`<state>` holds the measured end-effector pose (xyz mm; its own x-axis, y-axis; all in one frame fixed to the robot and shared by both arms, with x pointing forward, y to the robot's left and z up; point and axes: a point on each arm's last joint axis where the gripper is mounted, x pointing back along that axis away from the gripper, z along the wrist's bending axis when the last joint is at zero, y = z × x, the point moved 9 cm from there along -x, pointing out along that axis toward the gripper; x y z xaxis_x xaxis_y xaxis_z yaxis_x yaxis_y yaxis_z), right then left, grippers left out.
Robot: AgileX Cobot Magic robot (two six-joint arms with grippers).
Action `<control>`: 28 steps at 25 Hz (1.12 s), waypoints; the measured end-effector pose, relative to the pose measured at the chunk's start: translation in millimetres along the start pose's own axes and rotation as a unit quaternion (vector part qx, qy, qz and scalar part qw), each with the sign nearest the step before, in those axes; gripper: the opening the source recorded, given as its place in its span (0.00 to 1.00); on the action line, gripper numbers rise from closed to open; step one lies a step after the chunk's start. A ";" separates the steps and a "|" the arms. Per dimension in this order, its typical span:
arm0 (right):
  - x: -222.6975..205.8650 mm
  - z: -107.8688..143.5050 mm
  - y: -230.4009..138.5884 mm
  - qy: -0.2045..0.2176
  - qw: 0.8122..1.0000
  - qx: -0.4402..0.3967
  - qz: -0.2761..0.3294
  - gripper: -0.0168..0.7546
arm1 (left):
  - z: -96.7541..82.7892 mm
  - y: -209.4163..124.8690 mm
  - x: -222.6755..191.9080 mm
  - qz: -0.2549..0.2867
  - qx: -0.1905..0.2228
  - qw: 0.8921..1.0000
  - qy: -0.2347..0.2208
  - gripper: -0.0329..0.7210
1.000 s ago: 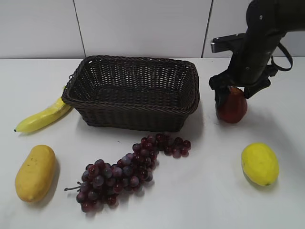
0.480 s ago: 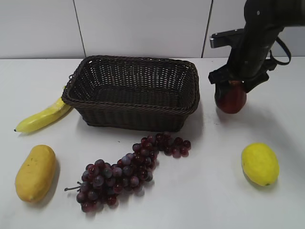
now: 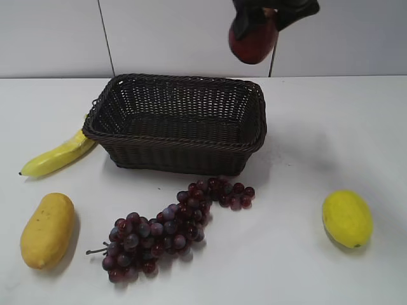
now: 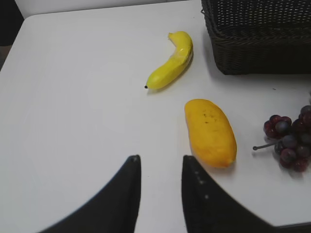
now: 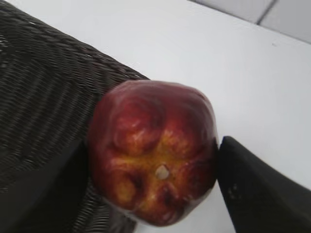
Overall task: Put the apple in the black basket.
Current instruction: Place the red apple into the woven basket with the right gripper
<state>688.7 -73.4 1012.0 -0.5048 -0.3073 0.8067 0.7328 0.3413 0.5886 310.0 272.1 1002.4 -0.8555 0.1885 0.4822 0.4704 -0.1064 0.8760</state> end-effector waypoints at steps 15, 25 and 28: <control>-132.9 45.1 -62.0 0.022 0.994 0.054 0.092 0.79 | 0.0 0.0 0.0 0.000 0.000 1.000 0.000 0.34; -155.3 43.7 -73.1 0.022 0.993 0.059 0.099 0.88 | 0.0 0.0 0.0 0.000 0.000 1.000 0.000 0.34; -147.7 43.9 -66.2 0.021 0.993 0.069 0.094 0.88 | 0.0 0.0 0.0 0.000 0.000 1.000 0.000 0.34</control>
<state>694.8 -11.6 856.2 -0.3427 -0.2630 0.9019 0.7416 0.5135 0.4316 310.0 272.1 1002.4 -0.8555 0.1885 0.4822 0.4704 -0.1064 0.8760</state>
